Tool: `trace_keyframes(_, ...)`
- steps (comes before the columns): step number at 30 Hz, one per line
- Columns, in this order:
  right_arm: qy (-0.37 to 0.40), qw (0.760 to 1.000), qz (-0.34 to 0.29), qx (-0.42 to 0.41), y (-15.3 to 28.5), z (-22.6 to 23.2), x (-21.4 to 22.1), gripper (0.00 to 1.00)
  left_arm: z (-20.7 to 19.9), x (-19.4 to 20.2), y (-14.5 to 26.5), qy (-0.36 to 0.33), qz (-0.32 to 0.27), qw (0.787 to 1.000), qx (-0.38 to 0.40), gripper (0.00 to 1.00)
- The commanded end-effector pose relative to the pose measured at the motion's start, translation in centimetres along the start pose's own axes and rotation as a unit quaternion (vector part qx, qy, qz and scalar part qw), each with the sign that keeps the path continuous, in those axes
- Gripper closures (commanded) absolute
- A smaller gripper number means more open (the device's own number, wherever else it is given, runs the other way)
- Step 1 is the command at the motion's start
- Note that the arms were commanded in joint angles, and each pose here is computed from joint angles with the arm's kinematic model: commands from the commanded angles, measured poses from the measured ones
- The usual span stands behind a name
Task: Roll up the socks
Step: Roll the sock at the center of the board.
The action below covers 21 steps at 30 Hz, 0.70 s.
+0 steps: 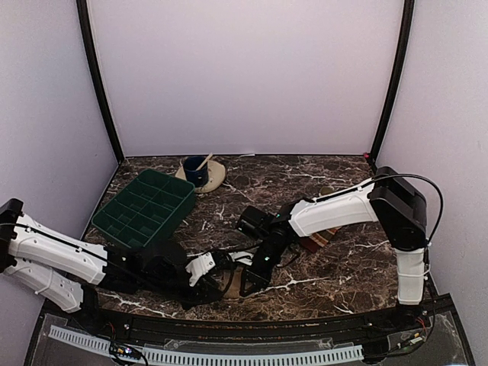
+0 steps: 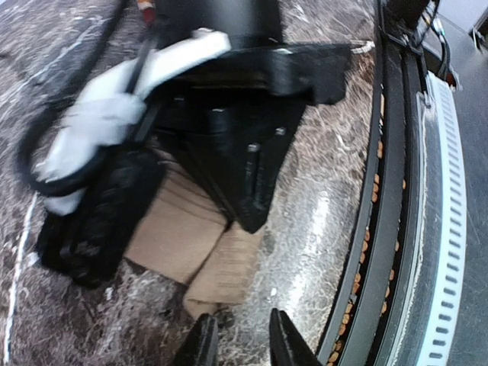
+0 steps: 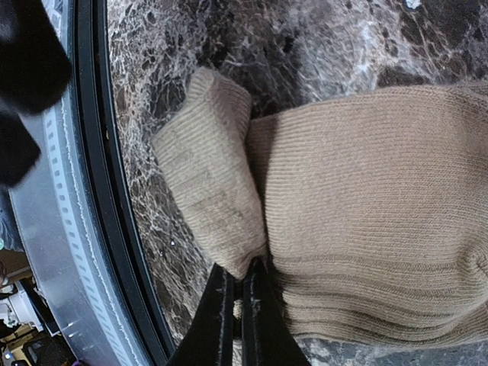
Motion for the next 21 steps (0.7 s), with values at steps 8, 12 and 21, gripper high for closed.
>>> trace_keyframes(8,-0.016,1.0,0.012,-0.001,-0.4,-0.7,-0.1,1.0,-0.7,-1.1,-2.0,-0.068,0.034,0.997,0.003,0.68)
trace_keyframes(12,-0.016,1.0,0.012,-0.004,-0.4,-0.7,-0.2,1.0,-0.7,-0.9,-2.8,-0.079,0.055,0.995,-0.002,0.66)
trace_keyframes(21,-0.016,1.0,0.015,-0.004,-0.5,-0.8,-0.1,1.0,-0.4,-0.7,-3.6,-0.073,0.083,0.994,-0.014,0.56)
Point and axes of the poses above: each gripper's point midway between its finger pads, its own y axis back along the fingers, its own z axis along the line the jaws close on, x = y × z, the point moved 6 cm from there along y, back along the fingers, and after that the axes turned 8 degrees about -y, right-handed, at the moved point
